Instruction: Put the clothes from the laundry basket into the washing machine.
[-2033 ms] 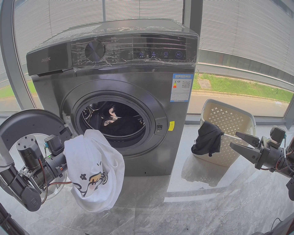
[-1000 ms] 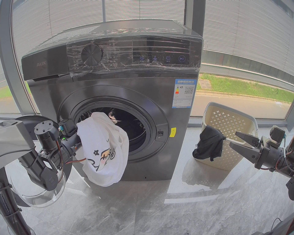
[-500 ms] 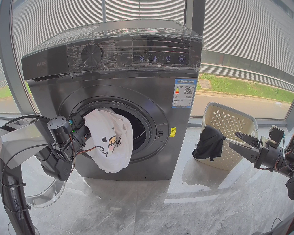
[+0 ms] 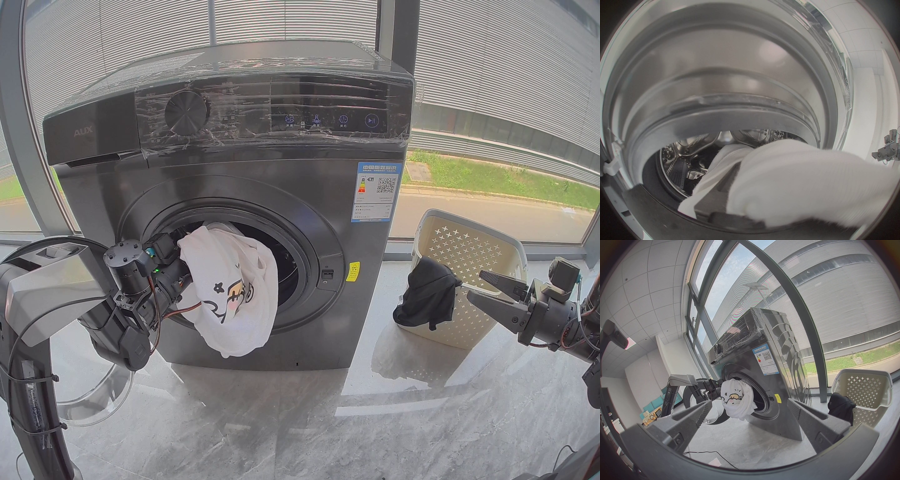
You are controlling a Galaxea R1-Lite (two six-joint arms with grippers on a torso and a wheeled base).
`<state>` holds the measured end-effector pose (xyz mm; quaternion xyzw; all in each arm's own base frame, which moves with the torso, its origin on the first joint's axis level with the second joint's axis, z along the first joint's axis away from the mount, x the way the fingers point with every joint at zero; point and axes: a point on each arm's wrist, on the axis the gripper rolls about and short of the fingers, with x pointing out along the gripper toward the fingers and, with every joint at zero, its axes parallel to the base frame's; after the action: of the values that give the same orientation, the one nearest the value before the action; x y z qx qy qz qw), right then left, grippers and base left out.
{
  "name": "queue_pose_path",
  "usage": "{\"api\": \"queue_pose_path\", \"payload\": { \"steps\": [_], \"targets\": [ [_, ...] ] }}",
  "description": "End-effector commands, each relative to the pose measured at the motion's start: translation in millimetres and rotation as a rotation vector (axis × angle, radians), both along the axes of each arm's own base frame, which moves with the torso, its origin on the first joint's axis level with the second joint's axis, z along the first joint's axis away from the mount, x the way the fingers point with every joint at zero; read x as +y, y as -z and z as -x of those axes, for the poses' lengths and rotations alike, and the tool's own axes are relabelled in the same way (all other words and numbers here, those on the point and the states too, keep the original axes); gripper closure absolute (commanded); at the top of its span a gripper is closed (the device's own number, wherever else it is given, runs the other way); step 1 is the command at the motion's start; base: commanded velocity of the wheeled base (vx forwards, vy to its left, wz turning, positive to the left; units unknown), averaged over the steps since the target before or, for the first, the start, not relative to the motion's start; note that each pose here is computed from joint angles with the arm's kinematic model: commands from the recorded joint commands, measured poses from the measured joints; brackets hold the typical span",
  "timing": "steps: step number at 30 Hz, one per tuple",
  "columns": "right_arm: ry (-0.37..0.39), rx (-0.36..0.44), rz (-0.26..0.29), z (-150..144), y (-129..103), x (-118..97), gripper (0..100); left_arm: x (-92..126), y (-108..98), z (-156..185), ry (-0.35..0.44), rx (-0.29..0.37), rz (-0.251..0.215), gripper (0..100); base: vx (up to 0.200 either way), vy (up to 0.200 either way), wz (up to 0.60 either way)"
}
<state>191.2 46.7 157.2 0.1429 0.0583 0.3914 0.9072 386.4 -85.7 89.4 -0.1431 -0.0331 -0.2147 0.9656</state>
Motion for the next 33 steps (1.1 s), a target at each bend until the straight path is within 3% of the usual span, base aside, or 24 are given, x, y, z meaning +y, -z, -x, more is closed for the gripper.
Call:
{"api": "queue_pose_path", "payload": {
  "steps": [1, 5, 9, 18, 22, 33],
  "targets": [
    [-0.001, 0.000, 0.000, -0.1, 0.0, 0.1, 0, -4.0, 1.5, 0.4, 0.014, 0.002, -0.001, 100, 0.200, 0.000, 0.00],
    [-0.001, 0.000, 0.000, -0.1, 0.0, 0.1, 0, -3.7, 7.6, -1.3, 0.010, 0.013, -0.008, 100, 0.100, 0.000, 0.00],
    [-0.001, -0.002, 0.000, -0.3, -0.4, 0.2, 0, -4.4, 23.6, 0.7, 0.003, 0.037, -0.055, 100, 0.000, 0.000, 0.00],
    [0.001, -0.002, 0.000, -0.4, -0.4, -0.1, 0, -15.1, 32.9, -5.1, -0.003, 0.046, -0.042, 100, 0.000, 0.000, 0.00],
    [0.002, -0.005, -0.001, -0.9, -1.1, -0.4, 0, -20.1, 25.2, -27.3, -0.052, -0.032, -0.005, 100, 0.000, 0.000, 0.00],
    [0.004, 0.012, -0.015, -0.7, -0.7, -0.4, 0, -37.2, -9.6, -47.4, -0.028, -0.196, 0.050, 100, 0.000, 0.000, 0.00]
  ]
}}
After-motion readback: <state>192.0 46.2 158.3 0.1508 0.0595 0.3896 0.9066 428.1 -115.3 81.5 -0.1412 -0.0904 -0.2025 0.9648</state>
